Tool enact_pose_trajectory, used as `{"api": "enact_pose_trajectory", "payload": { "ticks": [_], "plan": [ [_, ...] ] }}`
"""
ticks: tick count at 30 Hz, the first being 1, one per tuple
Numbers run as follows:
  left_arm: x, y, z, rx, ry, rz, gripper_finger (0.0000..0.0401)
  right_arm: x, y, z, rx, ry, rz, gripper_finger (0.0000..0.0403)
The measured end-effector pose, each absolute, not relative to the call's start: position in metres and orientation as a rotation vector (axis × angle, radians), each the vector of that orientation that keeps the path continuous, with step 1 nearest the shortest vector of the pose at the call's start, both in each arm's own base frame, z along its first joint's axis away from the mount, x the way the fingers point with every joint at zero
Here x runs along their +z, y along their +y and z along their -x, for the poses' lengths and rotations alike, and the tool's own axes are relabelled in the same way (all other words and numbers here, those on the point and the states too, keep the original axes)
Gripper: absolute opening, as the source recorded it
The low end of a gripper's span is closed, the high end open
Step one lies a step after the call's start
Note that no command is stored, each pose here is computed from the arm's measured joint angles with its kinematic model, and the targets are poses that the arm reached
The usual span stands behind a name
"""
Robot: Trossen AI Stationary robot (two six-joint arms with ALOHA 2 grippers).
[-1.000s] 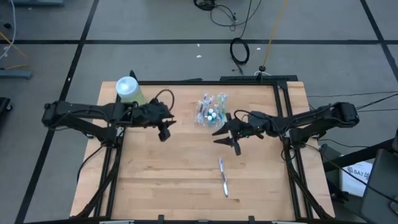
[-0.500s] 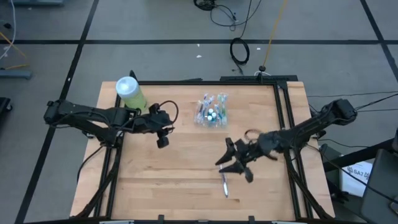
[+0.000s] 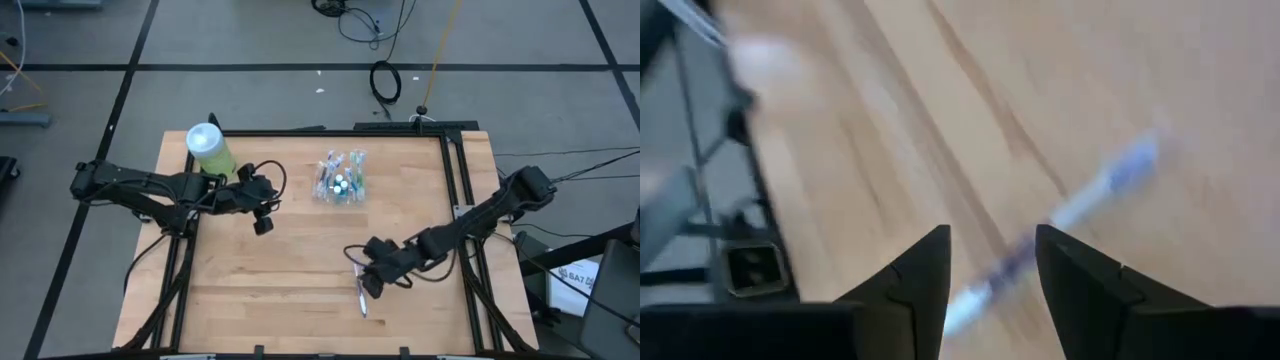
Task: Pick & Place toothbrushing station
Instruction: Put the violet toothbrush into the transparent organizer
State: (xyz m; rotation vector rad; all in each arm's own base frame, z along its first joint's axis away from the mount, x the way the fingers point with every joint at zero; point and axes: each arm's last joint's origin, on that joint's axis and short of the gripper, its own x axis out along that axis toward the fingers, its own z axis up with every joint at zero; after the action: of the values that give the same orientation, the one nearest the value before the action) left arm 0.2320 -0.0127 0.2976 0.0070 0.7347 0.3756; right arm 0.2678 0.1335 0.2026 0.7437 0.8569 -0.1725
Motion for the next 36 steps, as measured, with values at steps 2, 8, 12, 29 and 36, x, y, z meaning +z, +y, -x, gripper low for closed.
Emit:
{"api": "enact_pose_trajectory", "payload": {
  "ticks": [2, 8, 12, 29, 36],
  "plan": [
    [0.298, -0.013, -0.232, 0.377, 0.734, -0.008, 0.0122, 0.188, 0.134, -0.266, -0.208, 0.935, -0.775, 0.0139],
    [0.298, -0.013, -0.232, 0.378, 0.734, -0.008, 0.0122, 0.161, 0.128, -0.267, -0.261, 0.962, -0.793, 0.0139],
    [0.298, -0.013, -0.232, 0.378, 0.734, -0.007, 0.0122, 0.154, 0.123, -0.274, -0.251, 0.912, -0.826, 0.0139],
    [0.298, -0.013, -0.232, 0.375, 0.735, -0.012, 0.0122, 0.134, 0.104, -0.291, -0.274, 0.875, -0.802, 0.0139],
    [0.298, -0.013, -0.232, 0.374, 0.736, -0.015, 0.0122, 0.124, 0.100, -0.292, -0.280, 0.903, -0.811, 0.0133]
  ]
}}
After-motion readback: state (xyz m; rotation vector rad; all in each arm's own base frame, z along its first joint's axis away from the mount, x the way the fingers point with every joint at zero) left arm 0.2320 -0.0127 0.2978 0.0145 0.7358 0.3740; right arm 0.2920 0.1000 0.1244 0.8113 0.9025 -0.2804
